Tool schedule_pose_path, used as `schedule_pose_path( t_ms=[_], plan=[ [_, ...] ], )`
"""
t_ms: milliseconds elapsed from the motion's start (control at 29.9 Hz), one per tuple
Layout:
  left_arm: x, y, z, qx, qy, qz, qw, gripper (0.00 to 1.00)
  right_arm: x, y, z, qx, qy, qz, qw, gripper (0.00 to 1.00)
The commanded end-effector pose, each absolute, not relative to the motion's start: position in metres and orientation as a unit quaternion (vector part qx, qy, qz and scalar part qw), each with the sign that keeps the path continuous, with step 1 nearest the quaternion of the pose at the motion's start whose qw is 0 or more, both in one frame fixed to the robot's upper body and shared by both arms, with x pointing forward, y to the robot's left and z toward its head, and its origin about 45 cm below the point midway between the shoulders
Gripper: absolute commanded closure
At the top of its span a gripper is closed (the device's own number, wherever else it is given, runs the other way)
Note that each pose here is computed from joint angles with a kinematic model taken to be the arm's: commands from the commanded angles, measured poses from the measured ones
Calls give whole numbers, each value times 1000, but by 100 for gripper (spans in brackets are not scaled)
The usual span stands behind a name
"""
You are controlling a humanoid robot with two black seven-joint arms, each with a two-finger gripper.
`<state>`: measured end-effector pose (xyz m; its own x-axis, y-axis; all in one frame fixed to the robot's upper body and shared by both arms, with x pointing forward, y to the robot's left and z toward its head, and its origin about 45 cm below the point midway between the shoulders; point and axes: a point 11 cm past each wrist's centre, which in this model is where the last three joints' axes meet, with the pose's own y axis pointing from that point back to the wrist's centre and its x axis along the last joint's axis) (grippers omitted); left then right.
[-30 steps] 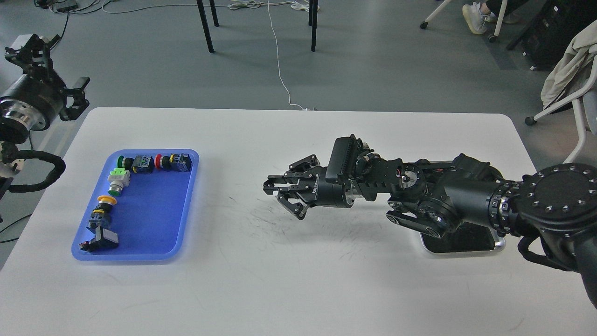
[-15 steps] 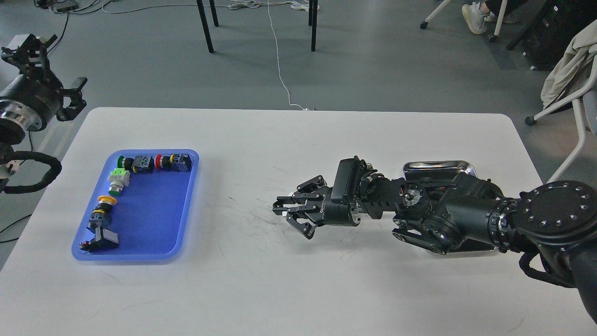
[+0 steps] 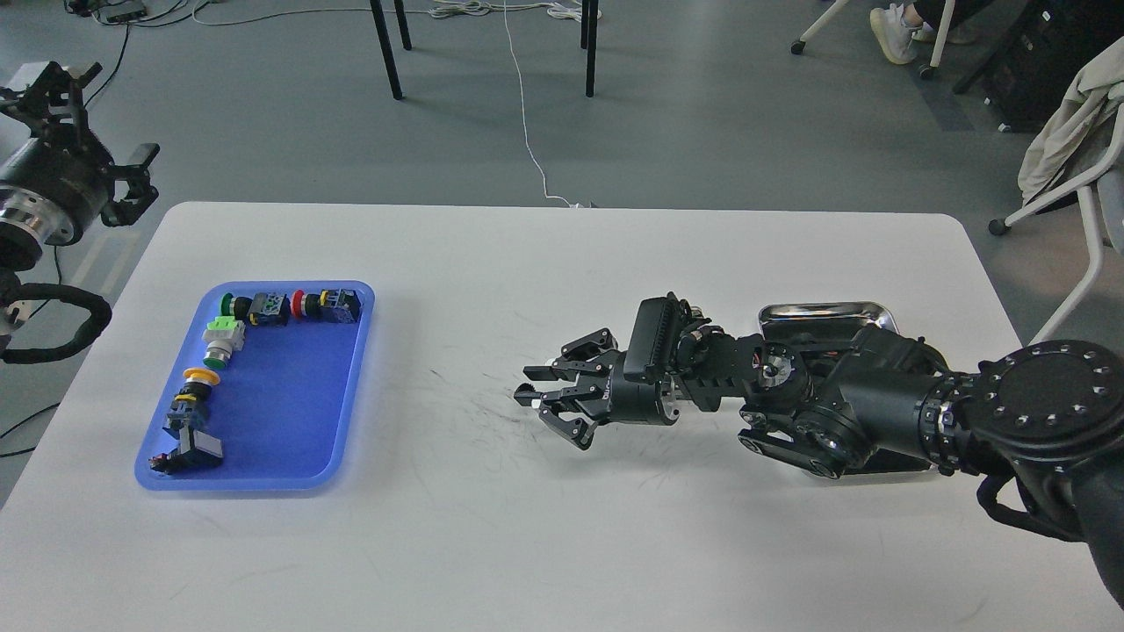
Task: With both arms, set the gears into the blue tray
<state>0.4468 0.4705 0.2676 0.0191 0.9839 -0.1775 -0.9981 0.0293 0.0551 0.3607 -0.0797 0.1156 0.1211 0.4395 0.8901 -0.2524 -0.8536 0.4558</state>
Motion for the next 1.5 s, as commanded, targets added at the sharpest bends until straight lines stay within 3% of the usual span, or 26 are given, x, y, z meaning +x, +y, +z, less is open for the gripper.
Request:
schedule_pose_path(
  t_ms=[0,100,201,301,501,769,1103,1471],
  plan=[
    [446,472,268,-42,82,696,712,2,360,-79,116,702,67,659,261,56],
    [445,475,269,-41,80,698,710,2,360,-78,116,702,66,659,260,55],
    [445,476,270,-40,79,699,709,2,363,-79,119,702,57,660,261,41],
    [443,477,267,-38,82,699,709,2,369,-75,126,707,35,658,257,37],
    [443,476,267,-36,82,697,712,2,406,-65,169,741,-100,615,249,16],
    [442,468,263,-26,85,677,731,2,453,-59,246,794,-281,502,197,11],
    [441,421,276,40,28,597,801,2,502,-175,294,775,-458,394,188,7],
    [413,359,288,148,-81,468,868,2,511,-282,304,746,-586,267,170,6]
  ],
)
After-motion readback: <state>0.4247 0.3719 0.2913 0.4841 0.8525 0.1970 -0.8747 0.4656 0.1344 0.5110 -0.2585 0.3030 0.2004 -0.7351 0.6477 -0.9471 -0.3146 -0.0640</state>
